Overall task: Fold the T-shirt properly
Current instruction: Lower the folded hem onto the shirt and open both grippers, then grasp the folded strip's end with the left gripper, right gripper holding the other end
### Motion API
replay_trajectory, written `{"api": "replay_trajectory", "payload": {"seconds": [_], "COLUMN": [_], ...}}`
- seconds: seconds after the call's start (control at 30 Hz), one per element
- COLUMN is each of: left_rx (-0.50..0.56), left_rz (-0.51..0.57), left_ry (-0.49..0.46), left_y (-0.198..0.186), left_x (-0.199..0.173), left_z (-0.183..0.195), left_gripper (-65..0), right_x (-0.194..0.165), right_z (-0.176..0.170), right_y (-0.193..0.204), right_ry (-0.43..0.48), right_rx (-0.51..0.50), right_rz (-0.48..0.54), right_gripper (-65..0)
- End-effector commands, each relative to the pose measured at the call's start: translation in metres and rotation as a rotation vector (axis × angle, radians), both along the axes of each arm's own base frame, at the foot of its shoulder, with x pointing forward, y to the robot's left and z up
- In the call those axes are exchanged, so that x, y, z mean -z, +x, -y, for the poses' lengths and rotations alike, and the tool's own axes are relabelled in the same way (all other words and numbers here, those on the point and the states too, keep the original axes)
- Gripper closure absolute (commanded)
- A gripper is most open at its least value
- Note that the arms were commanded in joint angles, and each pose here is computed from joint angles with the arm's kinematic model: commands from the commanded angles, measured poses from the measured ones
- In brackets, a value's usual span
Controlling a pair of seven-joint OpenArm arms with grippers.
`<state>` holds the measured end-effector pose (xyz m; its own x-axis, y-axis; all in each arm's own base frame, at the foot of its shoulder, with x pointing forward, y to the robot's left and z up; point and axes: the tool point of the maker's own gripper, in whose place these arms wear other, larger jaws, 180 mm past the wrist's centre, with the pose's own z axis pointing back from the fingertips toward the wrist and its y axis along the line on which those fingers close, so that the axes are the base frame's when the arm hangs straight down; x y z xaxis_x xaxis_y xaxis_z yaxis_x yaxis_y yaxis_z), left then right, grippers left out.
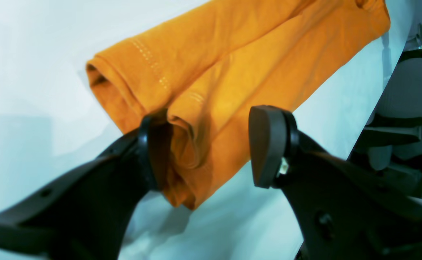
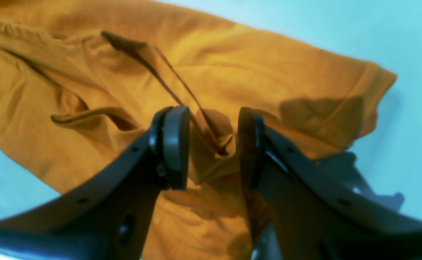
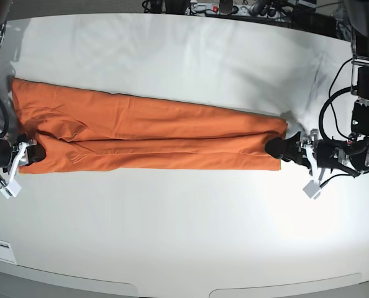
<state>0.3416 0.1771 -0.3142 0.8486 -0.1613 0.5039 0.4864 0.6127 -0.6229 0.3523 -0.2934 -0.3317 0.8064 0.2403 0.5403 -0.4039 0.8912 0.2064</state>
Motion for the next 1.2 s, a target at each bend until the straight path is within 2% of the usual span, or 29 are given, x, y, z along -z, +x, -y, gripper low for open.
{"api": "replay_trajectory", "payload": {"seconds": [0.0,0.07,0.1,0.13,0.2,0.23,0.37,0.5,0.6,0.8,1.0,1.1,1.17], "left_rx": [-0.011,0.009,0.020,0.019,-0.014,-0.044,-0.121,-0.174,-0.177,-0.177,-0.187,-0.211,-0.231], "left_rz": [0.068,0.108,0.140,0.165,0.190,0.192,0.250,0.239,0.227,0.203,0.160,0.150,0.139], "left_ry": [-0.039,-0.024,-0.020,-0.018,-0.027,-0.036,-0.067,-0.078,-0.079,-0.080,-0.088,-0.097,-0.055], "left_y": [0.013,0.012,0.013,0.015,0.021,0.024,0.034,0.033,0.030,0.022,0.011,0.007,0.007], "left_x": [-0.026,-0.030,-0.034,-0.039,-0.048,-0.053,-0.074,-0.079,-0.074,-0.062,-0.045,-0.036,-0.025], "left_z": [-0.004,-0.012,-0.015,-0.019,-0.027,-0.031,-0.048,-0.062,-0.062,-0.061,-0.059,-0.060,-0.063], "left_gripper": [-35.6,-35.5,-32.7,-25.3,-1.6,0.0,0.0,0.0,0.0,0.0,0.0,0.0,0.0], "right_x": [-0.033,-0.055,-0.066,-0.076,-0.086,-0.085,-0.066,-0.044,-0.033,-0.001,0.008,0.013,0.019], "right_z": [0.007,0.000,-0.004,-0.008,-0.012,-0.014,-0.015,-0.020,-0.029,-0.030,-0.048,-0.041,-0.035], "right_y": [0.015,0.019,0.019,0.019,0.014,0.010,-0.008,-0.023,-0.025,-0.023,-0.019,-0.019,-0.020], "right_ry": [0.015,0.095,0.140,0.188,0.243,0.257,0.241,0.261,0.306,0.234,0.273,0.225,0.173], "right_rx": [0.000,-0.014,-0.021,-0.027,-0.045,-0.061,-0.079,-0.069,-0.044,0.006,0.015,0.024,0.029], "right_rz": [0.092,0.148,0.171,0.191,0.181,0.158,0.070,0.019,0.032,0.055,0.067,0.066,0.065], "right_gripper": [-25.3,-25.2,-23.3,-18.1,-0.1,0.0,0.0,0.0,0.0,0.0,0.0,0.0,0.0]}}
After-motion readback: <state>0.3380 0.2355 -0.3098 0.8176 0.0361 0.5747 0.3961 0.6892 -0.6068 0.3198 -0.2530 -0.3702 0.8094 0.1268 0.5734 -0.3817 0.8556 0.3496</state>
